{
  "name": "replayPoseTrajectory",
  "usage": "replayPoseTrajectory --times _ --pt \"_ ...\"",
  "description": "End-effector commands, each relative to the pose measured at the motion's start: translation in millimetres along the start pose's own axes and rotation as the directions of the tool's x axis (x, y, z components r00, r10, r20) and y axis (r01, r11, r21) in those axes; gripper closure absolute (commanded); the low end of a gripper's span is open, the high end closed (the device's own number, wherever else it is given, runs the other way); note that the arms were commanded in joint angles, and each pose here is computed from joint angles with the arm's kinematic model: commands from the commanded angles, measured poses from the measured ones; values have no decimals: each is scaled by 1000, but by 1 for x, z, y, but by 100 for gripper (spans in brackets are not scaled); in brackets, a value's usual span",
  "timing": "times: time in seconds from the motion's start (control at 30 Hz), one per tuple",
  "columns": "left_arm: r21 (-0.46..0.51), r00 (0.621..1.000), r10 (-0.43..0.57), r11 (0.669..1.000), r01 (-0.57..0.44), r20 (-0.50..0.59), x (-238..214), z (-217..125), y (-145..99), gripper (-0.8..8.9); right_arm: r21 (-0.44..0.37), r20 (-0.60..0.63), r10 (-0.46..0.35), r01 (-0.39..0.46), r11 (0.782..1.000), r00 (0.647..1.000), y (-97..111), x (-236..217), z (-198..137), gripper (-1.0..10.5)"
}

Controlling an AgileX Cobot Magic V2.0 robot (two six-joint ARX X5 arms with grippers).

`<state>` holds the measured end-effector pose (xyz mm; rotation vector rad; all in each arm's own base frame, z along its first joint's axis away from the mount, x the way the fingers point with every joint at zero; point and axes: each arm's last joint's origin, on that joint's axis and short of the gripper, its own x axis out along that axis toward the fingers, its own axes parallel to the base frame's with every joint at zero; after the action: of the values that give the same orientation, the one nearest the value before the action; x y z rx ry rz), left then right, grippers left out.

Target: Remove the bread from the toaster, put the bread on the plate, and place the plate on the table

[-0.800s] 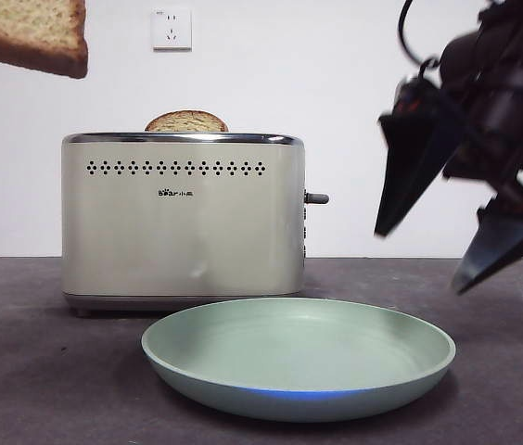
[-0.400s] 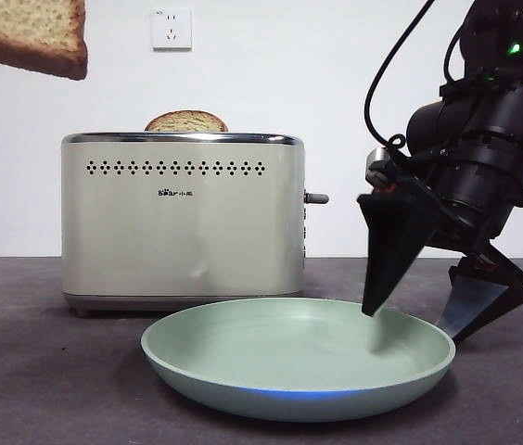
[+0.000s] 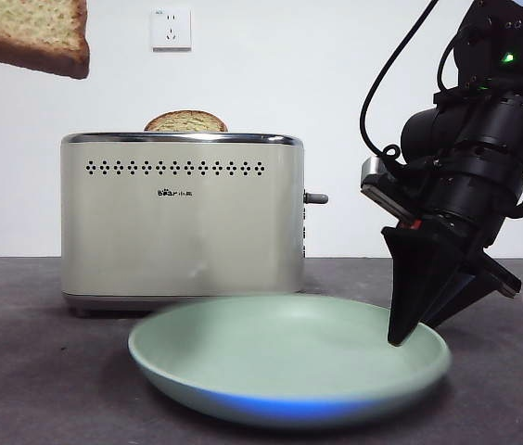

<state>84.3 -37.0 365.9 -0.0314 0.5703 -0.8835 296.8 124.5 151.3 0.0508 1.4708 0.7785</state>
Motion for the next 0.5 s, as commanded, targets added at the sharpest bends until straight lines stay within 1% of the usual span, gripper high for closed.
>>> replayPoseTrajectory --times 0.03,0.1,0.23,0.37,0.5 --pt "0 1000 -9 1000 9 17 0 1 0 821 -2 1 1 -1 1000 1000 2 -1 -1 959" --pt "1 1000 -22 1000 22 19 1 2 0 821 -10 25 -2 2 1000 1000 6 -8 -1 959" --pt "-13 994 -104 994 105 37 4 6 1 822 -25 95 -4 6 1000 995 20 -29 -3 960" --pt "-58 985 -162 984 166 63 10 14 4 822 -43 169 1 6 999 986 42 -53 -9 960" --pt "-83 975 -209 973 215 73 23 23 10 822 -96 222 19 3 995 975 68 -71 -19 960"
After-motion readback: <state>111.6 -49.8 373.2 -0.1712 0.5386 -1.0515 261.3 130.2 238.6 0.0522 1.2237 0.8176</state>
